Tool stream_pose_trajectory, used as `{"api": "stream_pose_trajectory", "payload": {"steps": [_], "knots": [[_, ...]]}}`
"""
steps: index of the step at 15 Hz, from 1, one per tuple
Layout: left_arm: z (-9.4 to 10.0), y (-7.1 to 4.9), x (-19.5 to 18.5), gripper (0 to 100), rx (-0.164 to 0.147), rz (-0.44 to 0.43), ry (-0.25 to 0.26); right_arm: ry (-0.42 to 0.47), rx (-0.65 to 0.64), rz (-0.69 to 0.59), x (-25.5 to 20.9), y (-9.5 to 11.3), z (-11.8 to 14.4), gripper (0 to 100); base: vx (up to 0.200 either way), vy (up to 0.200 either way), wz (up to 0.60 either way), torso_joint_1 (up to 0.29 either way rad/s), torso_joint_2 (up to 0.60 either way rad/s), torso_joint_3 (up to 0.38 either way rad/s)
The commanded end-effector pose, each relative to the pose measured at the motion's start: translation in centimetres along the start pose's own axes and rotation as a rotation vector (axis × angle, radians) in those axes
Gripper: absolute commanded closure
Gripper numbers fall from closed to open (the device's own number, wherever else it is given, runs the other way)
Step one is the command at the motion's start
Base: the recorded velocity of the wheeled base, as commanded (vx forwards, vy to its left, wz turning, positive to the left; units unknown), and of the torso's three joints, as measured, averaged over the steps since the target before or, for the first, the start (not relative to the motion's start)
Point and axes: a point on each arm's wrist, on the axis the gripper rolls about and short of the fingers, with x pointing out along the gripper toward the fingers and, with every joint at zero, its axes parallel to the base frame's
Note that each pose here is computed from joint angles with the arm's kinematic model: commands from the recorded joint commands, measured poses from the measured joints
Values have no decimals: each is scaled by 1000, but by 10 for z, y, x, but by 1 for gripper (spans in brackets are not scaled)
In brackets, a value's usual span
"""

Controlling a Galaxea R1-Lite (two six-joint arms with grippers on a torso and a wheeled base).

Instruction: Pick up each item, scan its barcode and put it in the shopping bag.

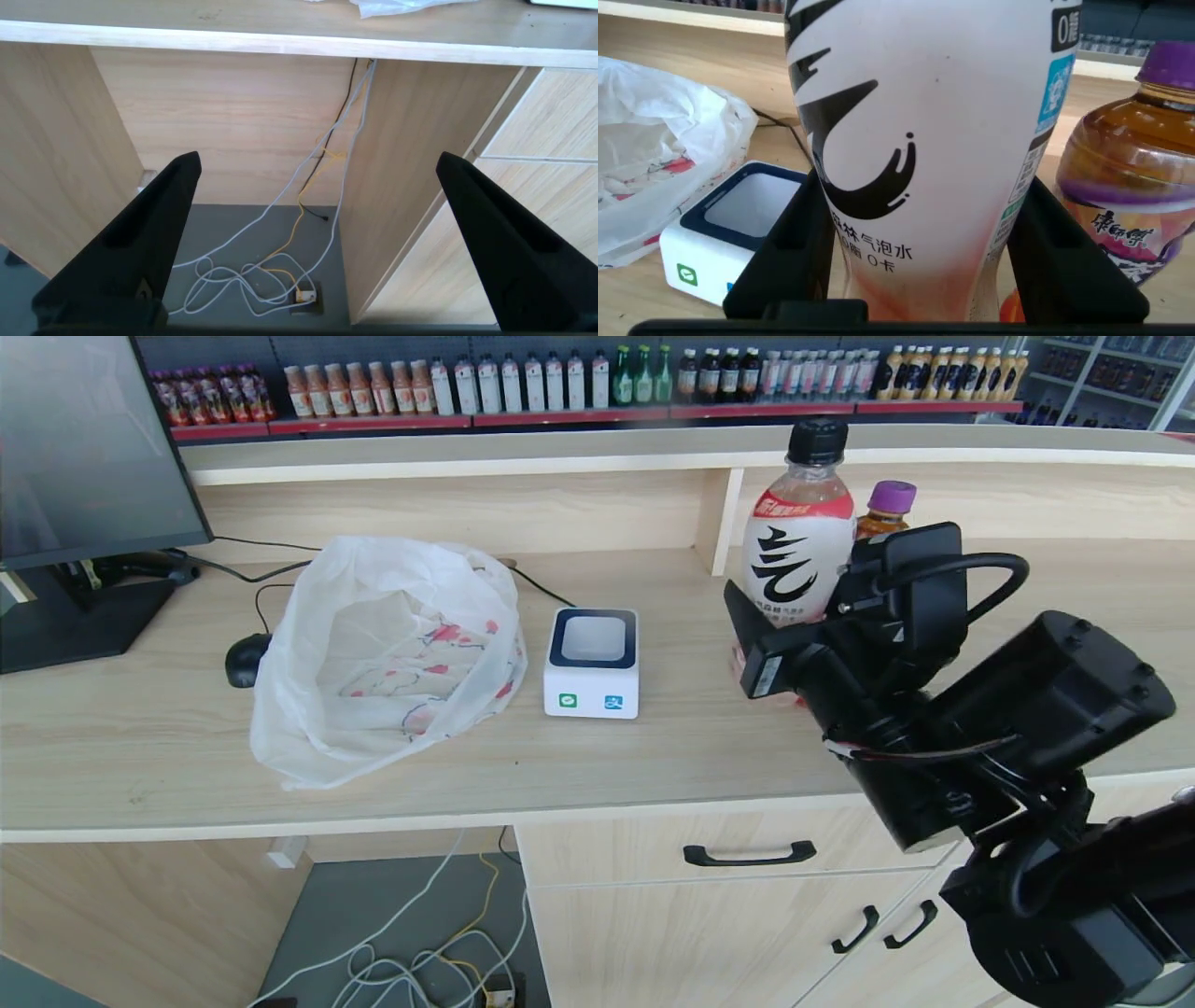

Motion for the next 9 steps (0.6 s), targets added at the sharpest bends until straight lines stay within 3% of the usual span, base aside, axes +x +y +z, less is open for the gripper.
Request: {"api": "stream_pose_trajectory", "payload": {"steps": [1, 3, 9], "knots": [[0, 0, 0, 0, 0, 0, 1, 6, 20, 64, -30, 5, 8, 100, 0, 0, 0, 0, 0, 0], [0, 0, 0, 0, 0, 0, 1, 76, -4, 124, -58, 6, -2, 100, 0, 0, 0, 0, 0, 0], [0, 0, 0, 0, 0, 0, 1, 152, 42, 188, -129, 15, 19, 100, 0, 0, 0, 0, 0, 0]]}}
